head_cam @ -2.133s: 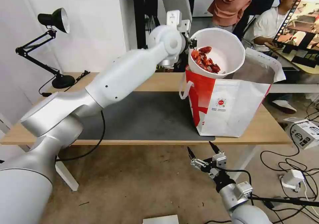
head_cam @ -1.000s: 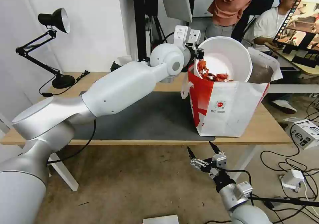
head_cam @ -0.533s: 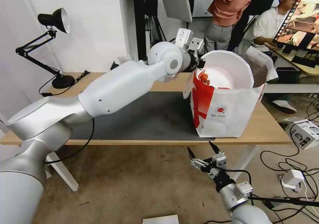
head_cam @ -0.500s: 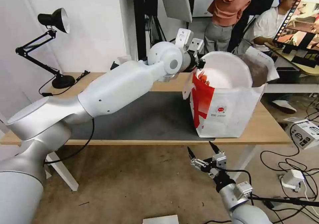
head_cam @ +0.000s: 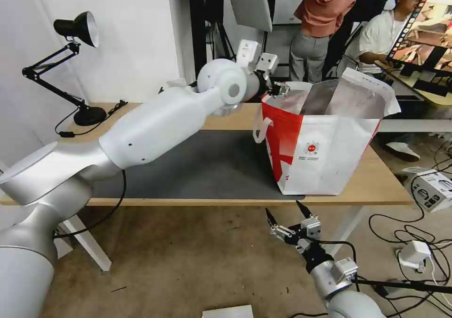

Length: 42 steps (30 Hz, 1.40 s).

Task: Pick up the trash from the table and place it into the takeout bag.

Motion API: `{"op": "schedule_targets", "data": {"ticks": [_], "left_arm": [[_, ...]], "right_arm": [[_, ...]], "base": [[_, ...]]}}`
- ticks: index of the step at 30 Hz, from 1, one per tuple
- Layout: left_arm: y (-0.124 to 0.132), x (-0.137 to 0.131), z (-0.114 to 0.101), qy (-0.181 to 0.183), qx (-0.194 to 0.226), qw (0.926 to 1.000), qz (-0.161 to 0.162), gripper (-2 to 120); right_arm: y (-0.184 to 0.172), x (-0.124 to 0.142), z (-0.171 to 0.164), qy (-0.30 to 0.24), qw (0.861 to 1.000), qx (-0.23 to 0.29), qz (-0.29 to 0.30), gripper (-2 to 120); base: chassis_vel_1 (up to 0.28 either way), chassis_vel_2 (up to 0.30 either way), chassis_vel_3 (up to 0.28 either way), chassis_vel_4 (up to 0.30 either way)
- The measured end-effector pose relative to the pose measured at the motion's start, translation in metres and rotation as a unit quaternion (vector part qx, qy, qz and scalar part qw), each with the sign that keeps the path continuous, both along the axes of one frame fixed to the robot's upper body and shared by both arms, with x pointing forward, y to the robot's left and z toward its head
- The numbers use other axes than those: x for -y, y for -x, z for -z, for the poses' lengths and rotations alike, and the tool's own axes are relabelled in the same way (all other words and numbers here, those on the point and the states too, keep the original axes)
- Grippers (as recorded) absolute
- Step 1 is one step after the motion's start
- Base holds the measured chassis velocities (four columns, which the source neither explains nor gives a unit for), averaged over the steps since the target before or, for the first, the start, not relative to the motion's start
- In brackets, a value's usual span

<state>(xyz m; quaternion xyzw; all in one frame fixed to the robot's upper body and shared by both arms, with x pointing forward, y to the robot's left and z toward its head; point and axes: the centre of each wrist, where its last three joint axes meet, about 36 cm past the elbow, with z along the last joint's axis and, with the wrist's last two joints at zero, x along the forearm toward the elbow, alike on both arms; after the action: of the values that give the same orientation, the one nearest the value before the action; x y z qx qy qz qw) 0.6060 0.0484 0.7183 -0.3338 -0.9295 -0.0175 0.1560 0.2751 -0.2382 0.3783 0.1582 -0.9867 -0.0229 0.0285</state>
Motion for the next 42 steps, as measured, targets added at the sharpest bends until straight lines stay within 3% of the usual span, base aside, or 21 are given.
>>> {"op": "schedule_targets", "data": {"ticks": [4, 6, 9, 15, 17, 25, 35, 42], "left_arm": [[0.001, -0.016, 0.007, 0.042, 0.006, 0.9991, 0.004, 97], [0.001, -0.02, 0.009, 0.051, 0.009, 0.9987, 0.004, 99], [0.002, -0.04, 0.024, 0.1, 0.031, 0.9945, 0.005, 100], [0.008, -0.066, 0.041, 0.113, 0.032, 0.993, -0.008, 100], [0.012, -0.089, 0.054, 0.119, 0.028, 0.9922, -0.027, 100], [0.03, -0.14, 0.082, 0.132, 0.018, 0.9886, -0.07, 100], [0.075, -0.223, 0.119, 0.145, 0.039, 0.98, -0.131, 100], [0.113, -0.257, 0.149, 0.146, 0.045, 0.9751, -0.161, 100]], "right_arm": [[0.0, 0.0, 0.0, 0.0, 1.0, 0.0, 0.0, 100], [0.0, 0.0, 0.0, 0.0, 1.0, 0.0, 0.0, 100], [0.0, 0.0, 0.0, 0.0, 1.0, 0.0, 0.0, 100], [0.0, 0.0, 0.0, 0.0, 1.0, 0.0, 0.0, 100], [0.0, 0.0, 0.0, 0.0, 1.0, 0.0, 0.0, 100], [0.0, 0.0, 0.0, 0.0, 1.0, 0.0, 0.0, 100], [0.0, 0.0, 0.0, 0.0, 1.0, 0.0, 0.0, 100], [0.0, 0.0, 0.0, 0.0, 1.0, 0.0, 0.0, 100]], "base": [[0.0, 0.0, 0.0, 0.0], [0.0, 0.0, 0.0, 0.0], [0.0, 0.0, 0.0, 0.0], [0.0, 0.0, 0.0, 0.0], [0.0, 0.0, 0.0, 0.0], [0.0, 0.0, 0.0, 0.0], [0.0, 0.0, 0.0, 0.0], [0.0, 0.0, 0.0, 0.0]]}}
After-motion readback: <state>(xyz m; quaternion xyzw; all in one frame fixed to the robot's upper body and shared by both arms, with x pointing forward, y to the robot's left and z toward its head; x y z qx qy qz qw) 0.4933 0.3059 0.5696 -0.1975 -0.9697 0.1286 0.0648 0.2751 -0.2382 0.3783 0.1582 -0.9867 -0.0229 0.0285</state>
